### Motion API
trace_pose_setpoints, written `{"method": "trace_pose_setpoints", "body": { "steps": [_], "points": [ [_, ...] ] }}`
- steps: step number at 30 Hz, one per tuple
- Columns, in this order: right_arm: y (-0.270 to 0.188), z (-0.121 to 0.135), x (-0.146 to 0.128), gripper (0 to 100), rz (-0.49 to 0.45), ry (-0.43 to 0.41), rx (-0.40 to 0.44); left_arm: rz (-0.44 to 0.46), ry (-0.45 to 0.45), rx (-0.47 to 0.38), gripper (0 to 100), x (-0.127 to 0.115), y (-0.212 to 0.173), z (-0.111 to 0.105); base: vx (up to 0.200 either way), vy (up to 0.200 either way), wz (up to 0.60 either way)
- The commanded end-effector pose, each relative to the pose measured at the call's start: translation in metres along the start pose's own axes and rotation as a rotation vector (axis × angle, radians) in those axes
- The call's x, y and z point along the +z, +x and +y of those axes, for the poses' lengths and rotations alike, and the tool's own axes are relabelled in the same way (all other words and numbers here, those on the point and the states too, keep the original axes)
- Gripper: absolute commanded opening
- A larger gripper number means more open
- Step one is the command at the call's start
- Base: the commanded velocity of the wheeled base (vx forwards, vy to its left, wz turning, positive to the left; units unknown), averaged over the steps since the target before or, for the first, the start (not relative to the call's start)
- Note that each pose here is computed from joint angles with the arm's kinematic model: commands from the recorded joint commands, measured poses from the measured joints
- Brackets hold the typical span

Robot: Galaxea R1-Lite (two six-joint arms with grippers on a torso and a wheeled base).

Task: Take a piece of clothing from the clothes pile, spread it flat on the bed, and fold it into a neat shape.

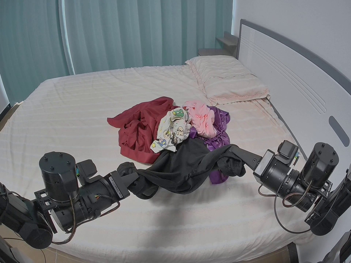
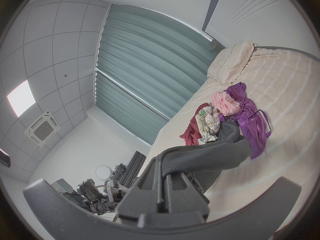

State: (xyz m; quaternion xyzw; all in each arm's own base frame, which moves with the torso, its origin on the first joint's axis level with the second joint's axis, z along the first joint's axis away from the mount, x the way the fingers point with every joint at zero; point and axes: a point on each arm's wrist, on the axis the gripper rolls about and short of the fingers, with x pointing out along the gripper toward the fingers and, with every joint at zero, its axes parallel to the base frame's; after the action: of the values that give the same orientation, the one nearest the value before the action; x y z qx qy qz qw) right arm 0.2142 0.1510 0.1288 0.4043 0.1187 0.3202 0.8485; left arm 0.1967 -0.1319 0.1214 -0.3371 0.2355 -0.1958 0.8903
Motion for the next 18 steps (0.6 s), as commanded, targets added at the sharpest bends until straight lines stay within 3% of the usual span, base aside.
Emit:
{"method": "trace_pose_setpoints", "body": {
  "steps": [1, 18],
  "points": [
    [0.000, 0.001, 0.001, 0, -0.010, -0.004, 0.010, -0.013, 0.005, -0.009, 0, 0.002, -0.002, -0.002, 0.000, 0.200, 0.00],
    [-0.003, 0.005, 0.004, 0, -0.021, -0.028, 0.023, -0.055, -0.001, -0.059, 0, 0.011, -0.016, -0.010, 0.000, 0.200, 0.00]
  ]
}}
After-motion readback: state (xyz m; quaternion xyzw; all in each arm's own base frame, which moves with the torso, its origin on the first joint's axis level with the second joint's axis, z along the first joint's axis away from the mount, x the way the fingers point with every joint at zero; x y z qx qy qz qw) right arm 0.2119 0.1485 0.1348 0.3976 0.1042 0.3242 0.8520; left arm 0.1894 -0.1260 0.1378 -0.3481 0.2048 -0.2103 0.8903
